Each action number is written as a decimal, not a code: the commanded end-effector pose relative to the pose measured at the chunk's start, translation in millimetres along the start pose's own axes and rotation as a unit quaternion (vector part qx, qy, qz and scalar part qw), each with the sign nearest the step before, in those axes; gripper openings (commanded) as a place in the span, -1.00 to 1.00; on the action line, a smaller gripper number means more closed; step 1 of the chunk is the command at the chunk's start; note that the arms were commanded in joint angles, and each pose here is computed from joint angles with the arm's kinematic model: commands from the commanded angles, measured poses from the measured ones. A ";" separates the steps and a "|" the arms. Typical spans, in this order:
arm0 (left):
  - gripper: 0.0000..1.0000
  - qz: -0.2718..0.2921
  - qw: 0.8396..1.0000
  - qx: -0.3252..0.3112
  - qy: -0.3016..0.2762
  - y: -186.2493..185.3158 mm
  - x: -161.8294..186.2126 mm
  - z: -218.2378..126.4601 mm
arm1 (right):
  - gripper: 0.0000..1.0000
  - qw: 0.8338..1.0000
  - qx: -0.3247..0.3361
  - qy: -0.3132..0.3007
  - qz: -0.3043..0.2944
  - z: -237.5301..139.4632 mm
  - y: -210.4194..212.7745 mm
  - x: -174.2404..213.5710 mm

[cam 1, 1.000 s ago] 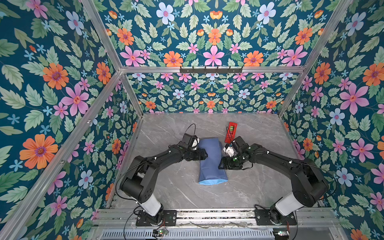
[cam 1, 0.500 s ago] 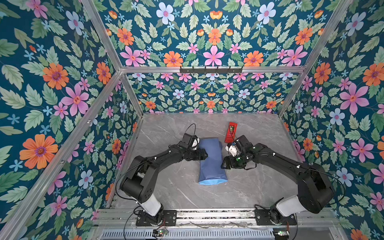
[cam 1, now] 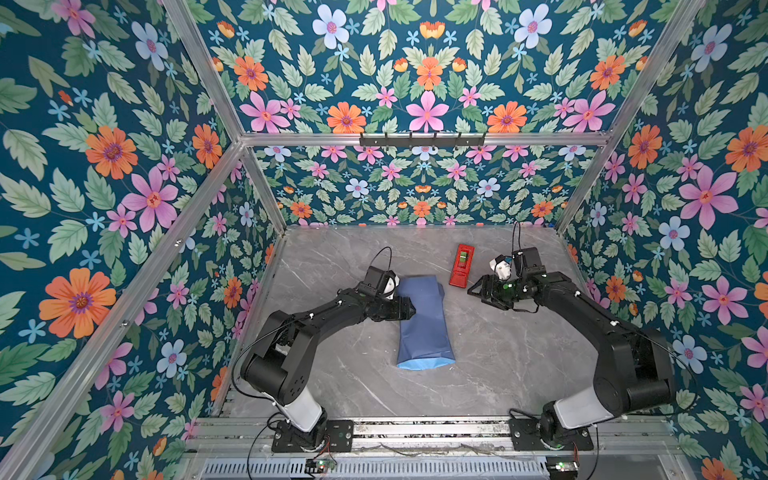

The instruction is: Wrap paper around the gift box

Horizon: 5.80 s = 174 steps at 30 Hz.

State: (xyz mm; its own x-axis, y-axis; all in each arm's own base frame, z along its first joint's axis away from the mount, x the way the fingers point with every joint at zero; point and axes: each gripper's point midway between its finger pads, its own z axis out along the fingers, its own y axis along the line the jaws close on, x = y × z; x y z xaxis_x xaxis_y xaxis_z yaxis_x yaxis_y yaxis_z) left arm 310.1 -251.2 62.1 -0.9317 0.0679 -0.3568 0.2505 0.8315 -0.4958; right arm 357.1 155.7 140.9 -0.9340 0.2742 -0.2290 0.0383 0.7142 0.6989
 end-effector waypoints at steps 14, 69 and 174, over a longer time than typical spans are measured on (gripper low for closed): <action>0.69 -0.005 0.995 -0.083 0.048 36.1 29.1 3.6 | -0.09 0.997 -0.033 -0.040 0.048 60.4 -4.7 -106.1; 0.69 -0.003 0.995 -0.084 0.052 39.6 33.8 6.9 | -0.89 0.989 -0.090 -0.001 0.116 106.5 -16.3 -113.4; 0.69 0.001 0.995 -0.088 0.053 41.5 33.7 7.0 | -1.00 0.962 -0.050 -0.227 -0.141 51.9 88.9 35.8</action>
State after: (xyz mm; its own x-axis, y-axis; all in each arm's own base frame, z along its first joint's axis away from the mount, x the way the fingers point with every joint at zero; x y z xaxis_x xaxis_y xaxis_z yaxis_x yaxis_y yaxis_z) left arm 311.5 -254.0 60.0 -0.9243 0.0825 -0.3727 0.2755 0.8199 -0.5018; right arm 327.6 270.1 151.1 -0.7582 0.2924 -0.5828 -0.2603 0.6837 0.6817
